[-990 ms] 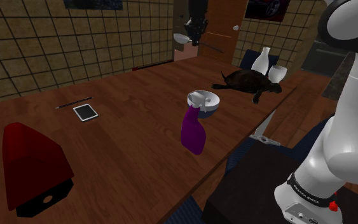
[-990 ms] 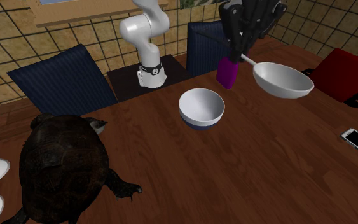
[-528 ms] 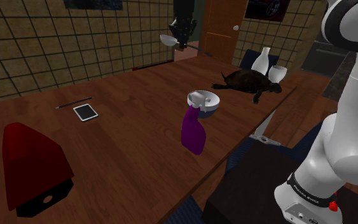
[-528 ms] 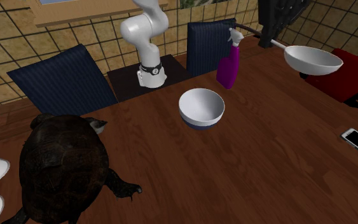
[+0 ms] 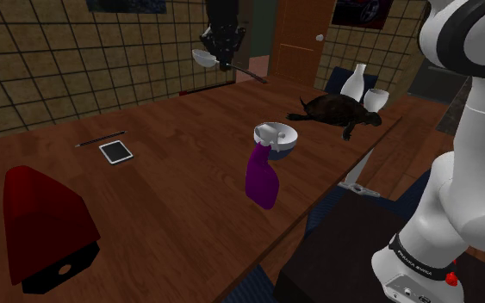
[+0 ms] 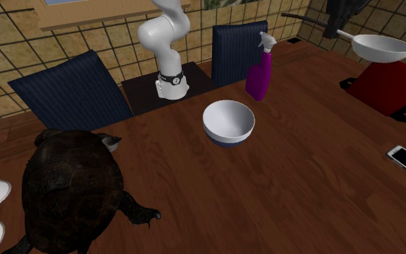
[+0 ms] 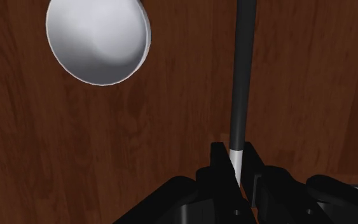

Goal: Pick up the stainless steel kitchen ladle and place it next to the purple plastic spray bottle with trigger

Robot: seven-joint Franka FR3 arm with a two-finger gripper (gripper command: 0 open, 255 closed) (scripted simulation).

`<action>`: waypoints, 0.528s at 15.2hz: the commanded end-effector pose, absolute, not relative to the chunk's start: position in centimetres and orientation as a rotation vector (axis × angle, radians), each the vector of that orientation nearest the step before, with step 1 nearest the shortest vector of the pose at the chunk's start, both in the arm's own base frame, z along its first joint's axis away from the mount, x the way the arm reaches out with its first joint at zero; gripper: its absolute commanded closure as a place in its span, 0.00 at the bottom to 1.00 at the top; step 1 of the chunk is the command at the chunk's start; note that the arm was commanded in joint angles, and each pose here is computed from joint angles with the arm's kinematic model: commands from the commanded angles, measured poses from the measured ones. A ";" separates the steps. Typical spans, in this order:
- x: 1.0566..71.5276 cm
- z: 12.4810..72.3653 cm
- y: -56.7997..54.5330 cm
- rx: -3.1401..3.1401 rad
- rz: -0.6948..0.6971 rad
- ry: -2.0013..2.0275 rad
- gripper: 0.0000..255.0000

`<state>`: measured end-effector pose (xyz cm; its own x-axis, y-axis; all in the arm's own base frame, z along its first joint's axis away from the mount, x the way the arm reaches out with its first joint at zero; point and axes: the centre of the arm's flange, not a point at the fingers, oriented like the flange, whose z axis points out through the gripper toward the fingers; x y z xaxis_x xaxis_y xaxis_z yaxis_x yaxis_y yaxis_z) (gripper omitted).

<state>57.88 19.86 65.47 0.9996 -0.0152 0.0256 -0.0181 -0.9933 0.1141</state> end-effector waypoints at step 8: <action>57.5 62.2 23.5 3.026 0.037 -0.027 1.00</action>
